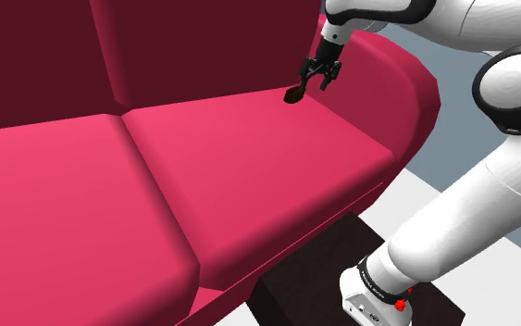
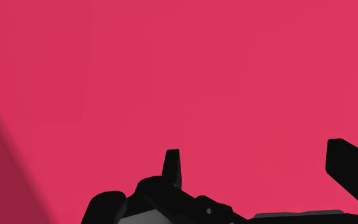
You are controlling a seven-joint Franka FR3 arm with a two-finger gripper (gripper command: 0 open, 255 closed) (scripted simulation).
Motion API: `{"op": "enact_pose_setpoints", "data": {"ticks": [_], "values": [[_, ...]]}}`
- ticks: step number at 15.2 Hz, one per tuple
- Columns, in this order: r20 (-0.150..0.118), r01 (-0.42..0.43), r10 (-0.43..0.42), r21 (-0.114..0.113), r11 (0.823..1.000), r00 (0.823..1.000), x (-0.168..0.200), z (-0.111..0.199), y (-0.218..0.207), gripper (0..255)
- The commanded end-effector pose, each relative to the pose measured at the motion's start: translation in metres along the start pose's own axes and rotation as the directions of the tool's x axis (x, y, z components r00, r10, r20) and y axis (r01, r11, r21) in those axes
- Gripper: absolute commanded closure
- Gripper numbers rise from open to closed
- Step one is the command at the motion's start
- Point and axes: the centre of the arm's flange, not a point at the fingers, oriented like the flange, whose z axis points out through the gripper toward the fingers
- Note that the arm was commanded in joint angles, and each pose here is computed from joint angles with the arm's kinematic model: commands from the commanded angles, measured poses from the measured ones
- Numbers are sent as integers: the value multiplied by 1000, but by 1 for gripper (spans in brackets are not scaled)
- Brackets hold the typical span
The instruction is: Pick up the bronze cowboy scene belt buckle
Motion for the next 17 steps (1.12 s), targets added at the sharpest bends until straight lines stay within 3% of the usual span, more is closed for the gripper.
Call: {"op": "enact_pose_setpoints", "data": {"ticks": [1, 12, 17], "values": [[0, -19, 19, -2, 1000, 1000, 23, 8, 13, 0], [2, -125, 125, -7, 992, 992, 146, 38, 84, 0], [2, -127, 127, -7, 992, 992, 148, 60, 87, 0]]}}
